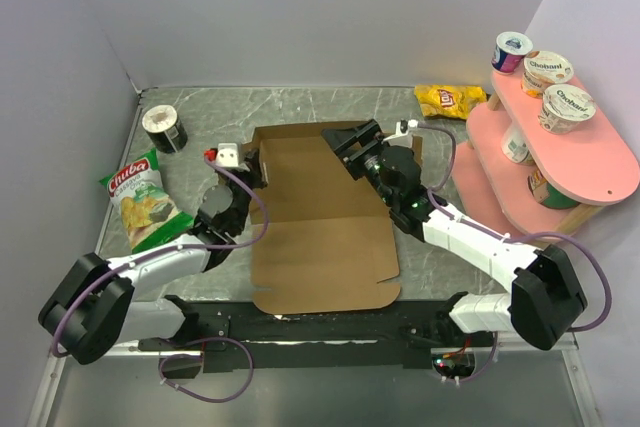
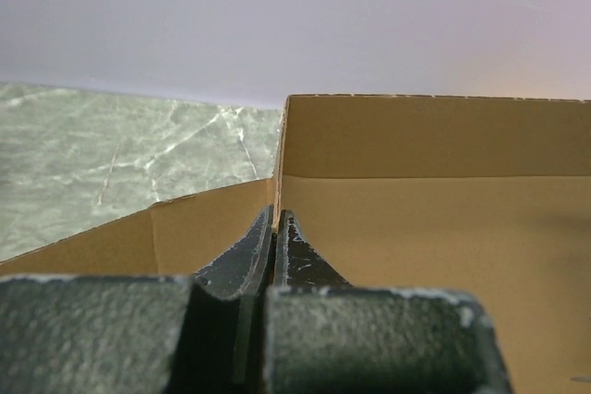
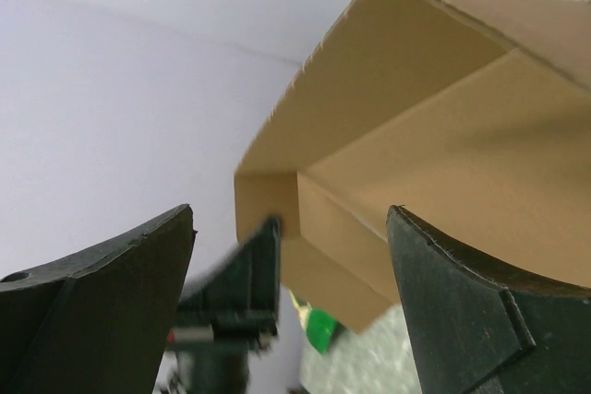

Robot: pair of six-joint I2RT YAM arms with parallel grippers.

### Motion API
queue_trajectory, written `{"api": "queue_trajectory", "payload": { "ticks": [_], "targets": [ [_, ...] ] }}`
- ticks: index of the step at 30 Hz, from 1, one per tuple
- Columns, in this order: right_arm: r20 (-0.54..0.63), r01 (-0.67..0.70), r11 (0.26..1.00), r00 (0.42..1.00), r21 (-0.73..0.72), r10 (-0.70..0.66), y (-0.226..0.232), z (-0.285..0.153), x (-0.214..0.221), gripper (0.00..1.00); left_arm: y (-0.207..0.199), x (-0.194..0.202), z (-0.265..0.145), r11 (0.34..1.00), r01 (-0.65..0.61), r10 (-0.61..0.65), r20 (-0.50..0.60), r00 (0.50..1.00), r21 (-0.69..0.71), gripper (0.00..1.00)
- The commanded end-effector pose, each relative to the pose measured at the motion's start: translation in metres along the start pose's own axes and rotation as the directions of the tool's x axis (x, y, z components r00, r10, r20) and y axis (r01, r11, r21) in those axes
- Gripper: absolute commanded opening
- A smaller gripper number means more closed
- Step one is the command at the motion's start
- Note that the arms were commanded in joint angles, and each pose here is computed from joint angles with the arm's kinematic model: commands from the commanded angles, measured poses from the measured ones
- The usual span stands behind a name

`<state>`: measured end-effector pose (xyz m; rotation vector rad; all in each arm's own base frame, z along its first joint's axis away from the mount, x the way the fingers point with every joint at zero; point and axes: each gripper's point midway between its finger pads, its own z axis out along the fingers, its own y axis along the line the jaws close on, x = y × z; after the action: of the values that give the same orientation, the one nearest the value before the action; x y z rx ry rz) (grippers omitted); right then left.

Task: Fold the paper box

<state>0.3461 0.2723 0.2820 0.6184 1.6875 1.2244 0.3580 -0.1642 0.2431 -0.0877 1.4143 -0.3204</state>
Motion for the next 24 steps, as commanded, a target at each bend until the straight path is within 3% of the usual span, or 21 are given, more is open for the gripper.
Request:
{"api": "queue_trajectory", "payload": {
  "ticks": [1, 20, 24],
  "targets": [
    [0.135, -0.11, 0.994, 0.984, -0.022, 0.112, 0.01, 0.006, -0.024, 0.9, -0.005, -0.029, -0.004, 1.0, -0.003, 0.006, 0.121, 0.993, -0.024, 0.01],
    [0.256, -0.174, 0.982, 0.955, 0.073, 0.15, -0.015, 0.017, -0.038, 0.88, -0.028, -0.007, -0.035, 0.975, -0.22, 0.223, 0.149, 0.963, -0.037, 0.01],
    [0.262, -0.163, 0.981, 0.956, 0.102, 0.132, -0.02, 0.021, -0.039, 0.84, -0.029, -0.004, -0.04, 0.97, -0.239, 0.242, 0.151, 0.958, -0.043, 0.01]
  ]
}}
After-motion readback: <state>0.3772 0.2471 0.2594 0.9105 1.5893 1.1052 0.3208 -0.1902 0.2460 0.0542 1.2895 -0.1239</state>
